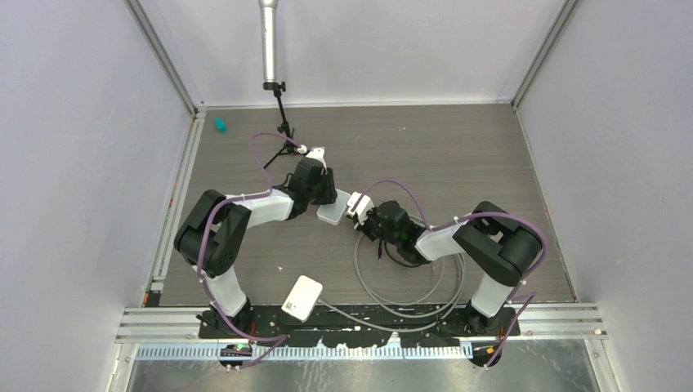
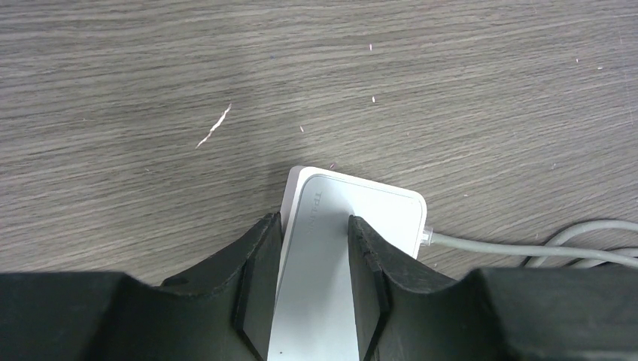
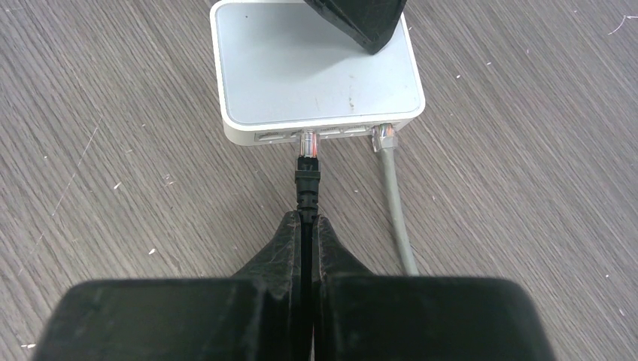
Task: Insert the plug into the switch port
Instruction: Insert the connector into the switch port.
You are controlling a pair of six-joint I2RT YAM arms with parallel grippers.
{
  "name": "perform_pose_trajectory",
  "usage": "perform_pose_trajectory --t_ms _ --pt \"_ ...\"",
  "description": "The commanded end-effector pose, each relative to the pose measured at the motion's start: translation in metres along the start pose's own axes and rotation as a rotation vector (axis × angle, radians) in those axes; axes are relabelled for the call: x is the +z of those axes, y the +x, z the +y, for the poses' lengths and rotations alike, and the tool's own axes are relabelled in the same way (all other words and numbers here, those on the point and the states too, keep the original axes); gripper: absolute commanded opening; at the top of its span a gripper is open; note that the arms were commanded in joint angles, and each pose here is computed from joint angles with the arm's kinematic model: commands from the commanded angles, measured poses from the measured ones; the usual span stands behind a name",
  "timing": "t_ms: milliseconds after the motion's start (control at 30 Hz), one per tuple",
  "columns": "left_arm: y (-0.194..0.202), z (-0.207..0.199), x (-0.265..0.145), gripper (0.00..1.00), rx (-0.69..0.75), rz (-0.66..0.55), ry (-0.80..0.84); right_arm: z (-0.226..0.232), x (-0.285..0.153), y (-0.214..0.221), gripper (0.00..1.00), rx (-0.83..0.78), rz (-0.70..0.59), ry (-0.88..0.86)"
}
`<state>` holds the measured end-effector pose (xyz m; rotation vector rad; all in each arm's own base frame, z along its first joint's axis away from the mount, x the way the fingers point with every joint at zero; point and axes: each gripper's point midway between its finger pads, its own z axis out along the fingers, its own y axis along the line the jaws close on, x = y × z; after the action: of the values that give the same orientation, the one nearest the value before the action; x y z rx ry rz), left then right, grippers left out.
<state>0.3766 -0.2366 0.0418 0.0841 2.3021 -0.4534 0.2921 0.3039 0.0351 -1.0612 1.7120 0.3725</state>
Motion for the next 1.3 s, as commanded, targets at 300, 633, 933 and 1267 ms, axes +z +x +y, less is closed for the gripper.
perform_pose_trajectory --t_ms 300,633,933,1267 --pt "0.015 0.003 0.003 0.39 0.026 0.061 -0.007 -0.005 0.008 -0.028 0.01 0.017 -0.116 0.026" --pt "0.017 0.002 0.004 0.39 0.023 0.068 -0.002 -0.003 0.015 -0.022 0.0 0.031 -0.112 0.023" --pt "0.015 0.0 -0.006 0.46 0.019 0.071 0.005 -0.005 0.012 -0.026 0.0 0.04 -0.135 0.031" --pt "0.019 0.01 -0.022 0.59 0.003 0.072 -0.021 -0.004 0.01 -0.024 0.0 0.041 -0.144 0.026"
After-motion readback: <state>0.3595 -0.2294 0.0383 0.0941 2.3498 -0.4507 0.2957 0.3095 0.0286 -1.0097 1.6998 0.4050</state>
